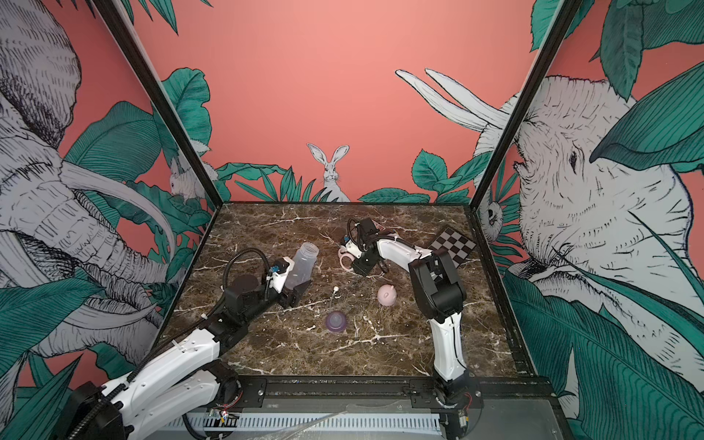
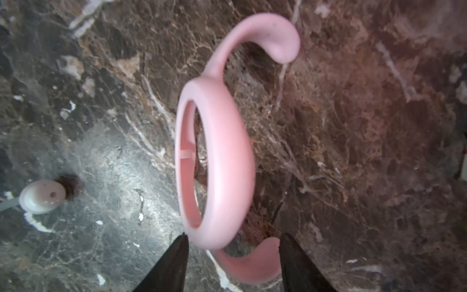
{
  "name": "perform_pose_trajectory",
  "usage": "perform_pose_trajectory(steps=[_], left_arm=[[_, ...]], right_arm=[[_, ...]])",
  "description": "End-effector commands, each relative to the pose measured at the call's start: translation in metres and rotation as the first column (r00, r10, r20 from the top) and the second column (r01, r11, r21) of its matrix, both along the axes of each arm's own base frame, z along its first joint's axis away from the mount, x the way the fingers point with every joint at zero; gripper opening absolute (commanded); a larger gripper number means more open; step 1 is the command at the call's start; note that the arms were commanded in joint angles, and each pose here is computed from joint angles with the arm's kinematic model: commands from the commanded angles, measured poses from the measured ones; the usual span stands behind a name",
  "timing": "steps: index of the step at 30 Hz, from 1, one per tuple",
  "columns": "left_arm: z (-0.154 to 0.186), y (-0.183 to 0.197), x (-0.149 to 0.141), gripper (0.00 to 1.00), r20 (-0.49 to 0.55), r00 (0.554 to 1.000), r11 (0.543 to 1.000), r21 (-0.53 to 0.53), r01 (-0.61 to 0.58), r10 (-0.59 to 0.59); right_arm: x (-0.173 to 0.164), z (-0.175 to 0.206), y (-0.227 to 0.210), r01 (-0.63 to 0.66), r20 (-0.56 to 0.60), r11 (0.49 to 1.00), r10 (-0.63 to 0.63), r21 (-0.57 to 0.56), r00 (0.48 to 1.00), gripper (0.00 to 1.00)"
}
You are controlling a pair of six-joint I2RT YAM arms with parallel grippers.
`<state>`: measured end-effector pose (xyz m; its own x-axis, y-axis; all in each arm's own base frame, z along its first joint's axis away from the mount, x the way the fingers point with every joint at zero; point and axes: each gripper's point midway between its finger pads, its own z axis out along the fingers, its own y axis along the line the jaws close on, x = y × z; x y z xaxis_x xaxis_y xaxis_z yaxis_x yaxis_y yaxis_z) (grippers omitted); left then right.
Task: Assemble the baby bottles
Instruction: Adjust the handle at the center of the board, then pick up the handle at the center of the board.
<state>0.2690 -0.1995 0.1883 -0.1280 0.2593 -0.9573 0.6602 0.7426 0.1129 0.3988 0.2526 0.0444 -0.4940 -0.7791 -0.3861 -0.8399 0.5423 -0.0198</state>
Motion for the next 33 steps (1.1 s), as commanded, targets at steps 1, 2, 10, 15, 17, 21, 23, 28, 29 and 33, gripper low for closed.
perform_pose_trajectory(steps=[1, 2, 10, 15, 17, 21, 23, 28, 29, 33], left_arm=[[0.009, 0.000, 0.001, 0.69, 0.034, 0.999, 1.000, -0.006, -0.002, 0.002], [0.009, 0.000, 0.001, 0.69, 0.033, 0.999, 1.000, -0.005, -0.002, 0.002], [0.010, -0.001, 0.003, 0.69, 0.034, 0.999, 1.000, -0.009, -0.001, 0.001], [0.010, -0.001, 0.002, 0.69, 0.036, 0.999, 1.000, -0.009, -0.002, 0.003], [0.010, 0.000, 0.003, 0.69, 0.037, 0.999, 1.000, -0.007, -0.003, 0.004], [0.012, -0.001, 0.003, 0.68, 0.040, 0.999, 1.000, -0.008, -0.002, 0.002], [0.012, -0.001, 0.003, 0.68, 0.040, 0.999, 1.000, -0.008, -0.002, 0.002], [0.012, -0.004, 0.004, 0.68, 0.036, 0.999, 1.000, -0.008, 0.009, -0.008], [0.012, -0.004, 0.004, 0.68, 0.036, 0.999, 1.000, -0.008, 0.012, -0.012], [0.013, -0.006, 0.004, 0.67, 0.037, 0.999, 1.000, -0.022, 0.016, -0.015]], right_arm=[[-0.004, 0.003, 0.009, -0.025, -0.050, 0.999, 0.027, 0.036, 0.998, 0.55], [-0.004, 0.002, 0.010, -0.029, -0.059, 0.999, 0.031, 0.036, 0.998, 0.53], [-0.001, -0.007, 0.015, -0.039, -0.132, 0.999, 0.042, 0.024, 0.990, 0.36], [-0.004, -0.011, 0.016, -0.049, -0.172, 0.999, 0.053, 0.023, 0.984, 0.27], [-0.004, -0.011, 0.017, -0.049, -0.172, 0.998, 0.053, 0.025, 0.984, 0.23], [-0.003, -0.005, 0.018, -0.046, -0.165, 0.998, 0.051, 0.034, 0.985, 0.17], [-0.003, 0.002, 0.020, -0.042, -0.154, 0.998, 0.050, 0.052, 0.987, 0.14], [-0.003, 0.023, 0.029, -0.016, -0.158, 0.990, 0.038, 0.141, 0.987, 0.00], [-0.004, 0.031, 0.031, -0.007, -0.165, 0.985, 0.036, 0.172, 0.986, 0.00], [-0.010, 0.078, 0.042, 0.060, -0.211, 0.935, 0.016, 0.348, 0.977, 0.00]])
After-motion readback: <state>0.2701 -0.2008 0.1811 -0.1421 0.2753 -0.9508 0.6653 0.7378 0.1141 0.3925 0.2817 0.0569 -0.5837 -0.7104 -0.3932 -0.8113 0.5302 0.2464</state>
